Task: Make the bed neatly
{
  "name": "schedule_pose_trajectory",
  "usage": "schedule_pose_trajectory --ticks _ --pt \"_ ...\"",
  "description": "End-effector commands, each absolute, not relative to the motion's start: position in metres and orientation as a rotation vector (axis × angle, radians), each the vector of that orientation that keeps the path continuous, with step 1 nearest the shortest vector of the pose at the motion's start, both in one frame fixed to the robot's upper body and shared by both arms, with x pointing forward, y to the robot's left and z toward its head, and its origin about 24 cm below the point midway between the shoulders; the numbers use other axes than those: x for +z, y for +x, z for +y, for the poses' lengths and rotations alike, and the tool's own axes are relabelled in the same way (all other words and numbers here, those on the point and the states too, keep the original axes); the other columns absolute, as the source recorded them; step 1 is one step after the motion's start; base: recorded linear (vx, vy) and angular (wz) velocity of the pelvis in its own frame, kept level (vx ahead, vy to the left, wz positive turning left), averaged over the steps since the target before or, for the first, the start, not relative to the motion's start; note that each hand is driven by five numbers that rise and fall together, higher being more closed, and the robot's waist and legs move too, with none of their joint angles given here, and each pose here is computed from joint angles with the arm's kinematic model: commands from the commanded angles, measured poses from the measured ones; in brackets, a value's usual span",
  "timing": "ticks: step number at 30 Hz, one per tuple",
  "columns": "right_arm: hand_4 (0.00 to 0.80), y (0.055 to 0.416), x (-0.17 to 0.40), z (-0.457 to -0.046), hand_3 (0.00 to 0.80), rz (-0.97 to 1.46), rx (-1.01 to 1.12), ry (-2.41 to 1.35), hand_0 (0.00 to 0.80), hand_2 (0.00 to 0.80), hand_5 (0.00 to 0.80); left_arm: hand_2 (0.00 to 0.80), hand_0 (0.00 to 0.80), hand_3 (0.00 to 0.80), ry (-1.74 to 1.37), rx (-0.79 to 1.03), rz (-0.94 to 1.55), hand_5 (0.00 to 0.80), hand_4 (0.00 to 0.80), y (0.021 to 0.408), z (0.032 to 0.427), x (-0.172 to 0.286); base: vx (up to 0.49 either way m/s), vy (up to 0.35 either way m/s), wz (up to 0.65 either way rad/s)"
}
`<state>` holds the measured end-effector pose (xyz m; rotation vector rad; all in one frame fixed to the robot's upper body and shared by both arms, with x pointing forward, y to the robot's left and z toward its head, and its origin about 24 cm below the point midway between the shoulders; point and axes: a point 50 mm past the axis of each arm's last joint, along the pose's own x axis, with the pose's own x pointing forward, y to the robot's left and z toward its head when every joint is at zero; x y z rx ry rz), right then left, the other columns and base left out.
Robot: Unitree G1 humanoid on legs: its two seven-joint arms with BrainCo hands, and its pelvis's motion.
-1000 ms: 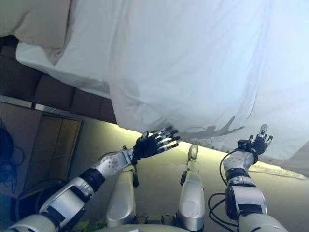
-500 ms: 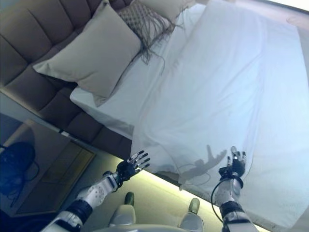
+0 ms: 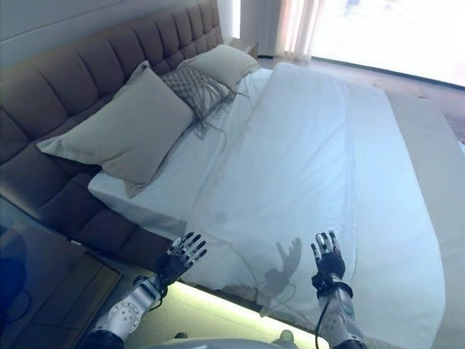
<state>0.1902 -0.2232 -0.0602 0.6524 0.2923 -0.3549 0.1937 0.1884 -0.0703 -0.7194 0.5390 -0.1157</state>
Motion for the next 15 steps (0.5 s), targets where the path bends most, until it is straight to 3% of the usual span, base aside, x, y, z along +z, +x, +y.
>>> schedule_pose_trajectory --ticks 1,6,15 --pt "0.0 0.206 -0.021 -0.231 0.0 0.095 -0.301 0.6 0.0 0.0 0.0 0.0 0.0 0.0 -0.596 -0.039 0.37 0.0 0.0 0.214 0.204 -0.046 -0.028 0.033 0.07" --pt "0.0 0.189 -0.033 -0.233 0.0 0.135 -0.333 0.661 0.0 0.0 0.0 0.0 0.0 0.0 -0.514 0.045 0.314 0.0 0.0 0.209 0.219 -0.042 -0.007 0.013 0.02" --pt "0.0 0.179 -0.044 -0.232 0.0 0.184 -0.369 0.623 0.0 0.0 0.0 0.0 0.0 0.0 -0.548 -0.012 0.255 0.0 0.0 0.212 0.209 -0.032 -0.004 0.002 0.0"
